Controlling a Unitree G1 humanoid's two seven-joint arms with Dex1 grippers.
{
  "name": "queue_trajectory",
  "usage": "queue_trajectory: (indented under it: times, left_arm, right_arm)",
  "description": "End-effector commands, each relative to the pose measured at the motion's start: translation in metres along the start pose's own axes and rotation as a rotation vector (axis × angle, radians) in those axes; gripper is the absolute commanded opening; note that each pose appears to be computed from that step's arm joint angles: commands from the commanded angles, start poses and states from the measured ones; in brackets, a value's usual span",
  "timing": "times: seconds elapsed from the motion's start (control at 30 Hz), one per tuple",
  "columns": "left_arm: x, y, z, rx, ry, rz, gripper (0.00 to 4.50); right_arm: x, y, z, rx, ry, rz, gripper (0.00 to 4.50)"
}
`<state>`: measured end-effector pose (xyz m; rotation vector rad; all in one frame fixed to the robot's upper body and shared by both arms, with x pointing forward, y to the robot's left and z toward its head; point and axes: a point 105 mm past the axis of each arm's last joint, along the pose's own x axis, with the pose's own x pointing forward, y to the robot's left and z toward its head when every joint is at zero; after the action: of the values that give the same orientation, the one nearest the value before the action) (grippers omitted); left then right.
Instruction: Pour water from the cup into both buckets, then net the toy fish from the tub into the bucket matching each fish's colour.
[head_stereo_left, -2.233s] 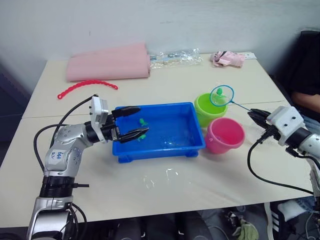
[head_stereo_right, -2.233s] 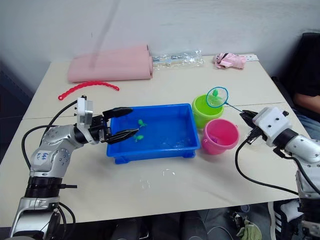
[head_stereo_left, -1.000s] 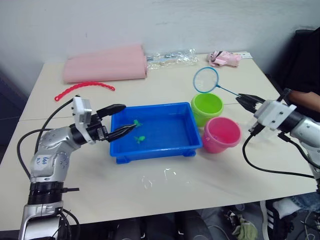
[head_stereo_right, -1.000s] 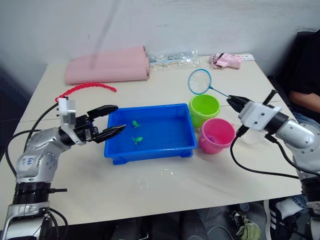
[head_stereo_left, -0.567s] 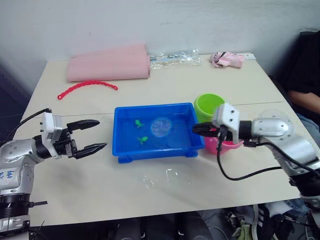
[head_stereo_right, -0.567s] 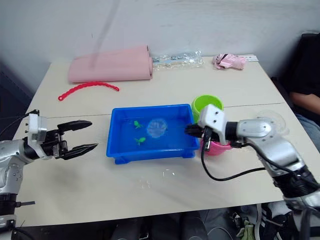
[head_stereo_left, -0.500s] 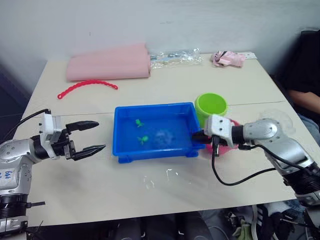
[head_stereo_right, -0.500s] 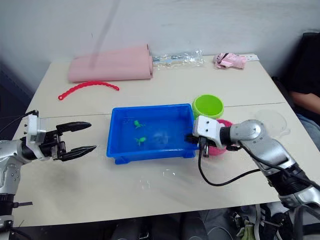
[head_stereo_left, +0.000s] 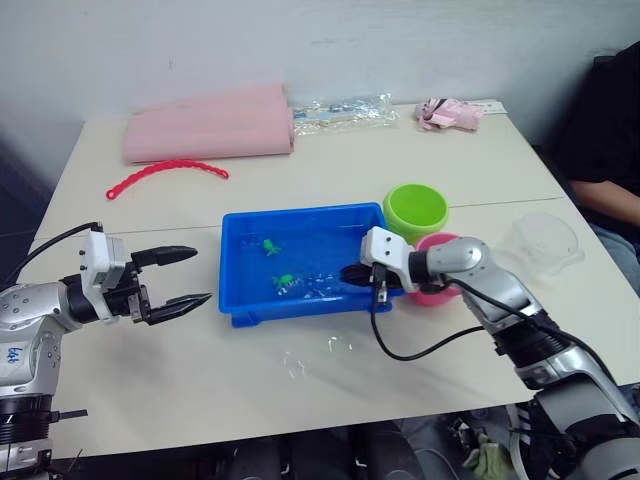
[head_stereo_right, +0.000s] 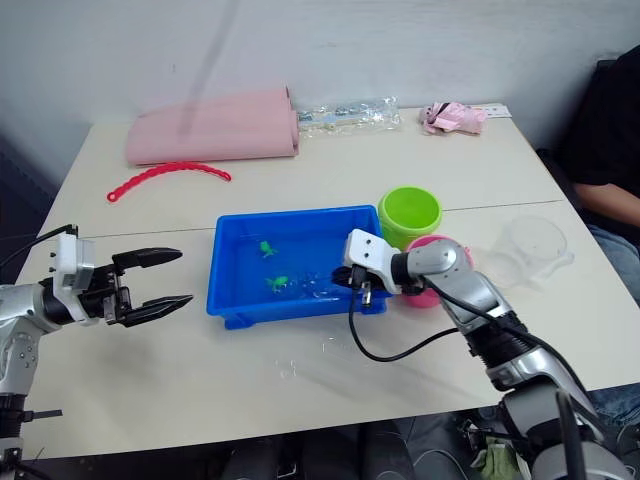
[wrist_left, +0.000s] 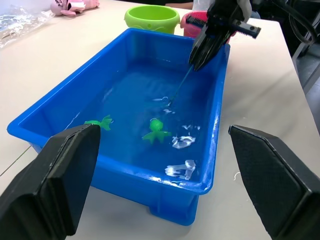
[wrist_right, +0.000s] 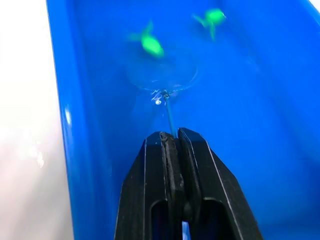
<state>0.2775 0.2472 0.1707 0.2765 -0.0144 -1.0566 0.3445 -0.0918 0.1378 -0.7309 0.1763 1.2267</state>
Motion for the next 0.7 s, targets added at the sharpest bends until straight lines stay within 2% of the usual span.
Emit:
queue_trajectory:
  times: [0.03, 0.23, 0.53, 0.7]
  left_arm:
    - [0.007, -0.005, 0.011, 0.040, -0.034, 0.007, 4.47]
    - [0.023, -0.005, 0.021, 0.028, -0.070, -0.011, 4.47]
    - [0.064, -0.009, 0.042, -0.027, -0.185, -0.067, 4.47]
    - [0.089, -0.009, 0.046, -0.052, -0.229, -0.103, 4.47]
  right_arm:
    - [0.008, 0.010, 0.023, 0.174, -0.227, 0.021, 0.00]
    - [-0.022, 0.012, 0.028, 0.222, -0.329, -0.021, 0.00]
    - [-0.067, 0.011, 0.013, 0.285, -0.330, -0.156, 0.00]
    - [-0.078, 0.013, 0.004, 0.286, -0.307, -0.208, 0.00]
